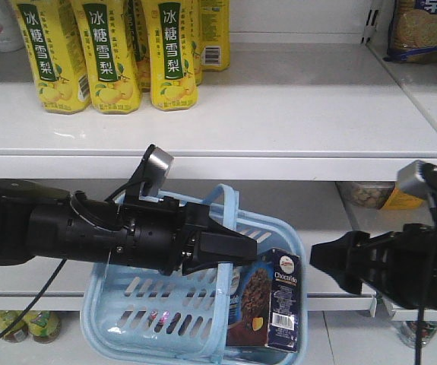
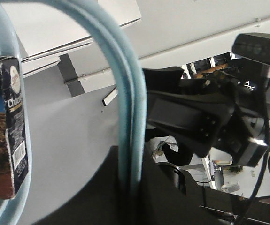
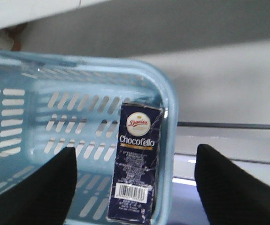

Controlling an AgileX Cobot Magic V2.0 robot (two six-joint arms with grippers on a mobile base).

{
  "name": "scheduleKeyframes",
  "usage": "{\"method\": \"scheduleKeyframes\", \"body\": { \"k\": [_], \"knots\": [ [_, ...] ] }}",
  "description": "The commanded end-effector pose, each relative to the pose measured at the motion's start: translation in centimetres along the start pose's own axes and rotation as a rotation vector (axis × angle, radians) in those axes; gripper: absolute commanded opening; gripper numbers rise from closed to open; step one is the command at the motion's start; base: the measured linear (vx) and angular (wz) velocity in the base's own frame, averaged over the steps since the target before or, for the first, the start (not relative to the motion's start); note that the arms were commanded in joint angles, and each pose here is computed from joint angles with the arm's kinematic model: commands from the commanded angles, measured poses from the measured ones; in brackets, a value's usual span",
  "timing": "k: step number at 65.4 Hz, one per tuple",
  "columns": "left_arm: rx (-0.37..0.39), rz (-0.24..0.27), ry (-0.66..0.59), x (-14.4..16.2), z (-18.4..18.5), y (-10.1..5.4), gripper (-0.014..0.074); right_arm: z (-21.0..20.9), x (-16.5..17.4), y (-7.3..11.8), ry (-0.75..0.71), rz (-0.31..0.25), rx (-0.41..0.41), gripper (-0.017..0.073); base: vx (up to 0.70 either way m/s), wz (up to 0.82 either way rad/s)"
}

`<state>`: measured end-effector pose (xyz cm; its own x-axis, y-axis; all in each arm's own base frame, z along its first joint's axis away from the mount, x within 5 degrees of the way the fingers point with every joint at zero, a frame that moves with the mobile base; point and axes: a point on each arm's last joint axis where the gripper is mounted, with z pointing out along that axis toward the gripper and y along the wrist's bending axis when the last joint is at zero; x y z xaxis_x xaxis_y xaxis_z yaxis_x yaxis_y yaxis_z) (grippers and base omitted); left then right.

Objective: Left arm holds basket, right arm returns cookies
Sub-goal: 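Reach the right gripper down into the basket toward the cookie box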

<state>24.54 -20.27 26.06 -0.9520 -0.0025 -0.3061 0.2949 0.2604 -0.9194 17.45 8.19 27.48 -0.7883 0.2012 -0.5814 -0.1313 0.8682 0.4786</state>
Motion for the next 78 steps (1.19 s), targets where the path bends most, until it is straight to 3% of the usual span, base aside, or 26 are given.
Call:
{"method": "scheduleKeyframes", "body": {
  "k": [1, 25, 40, 62, 78],
  "knots": [
    [0.132, 0.000, -0.080, -1.0, -0.8, -2.9, -0.0003, 0.8, -1.0, 1.0, -0.005, -0.003, -0.054, 0.0482, 0.00, 0.00],
    [0.132, 0.000, -0.080, -1.0, -0.8, -2.9, -0.0003, 4.0, -0.6, 1.3, 0.113, 0.000, -0.143, 0.0482, 0.00, 0.00],
    [0.132, 0.000, -0.080, -1.0, -0.8, -2.9, -0.0003, 5.7, -0.6, 0.6, 0.137, 0.012, -0.112, 0.0482, 0.00, 0.00],
    [0.132, 0.000, -0.080, -1.0, -0.8, -2.9, -0.0003, 7.3, -0.3, 0.0, 0.175, -0.016, -0.090, 0.0482, 0.00, 0.00],
    [0.132, 0.000, -0.080, -1.0, -0.8, -2.9, -0.0003, 8.0, -0.3, 0.0, 0.181, -0.017, -0.109, 0.0482, 0.00, 0.00]
  ]
}}
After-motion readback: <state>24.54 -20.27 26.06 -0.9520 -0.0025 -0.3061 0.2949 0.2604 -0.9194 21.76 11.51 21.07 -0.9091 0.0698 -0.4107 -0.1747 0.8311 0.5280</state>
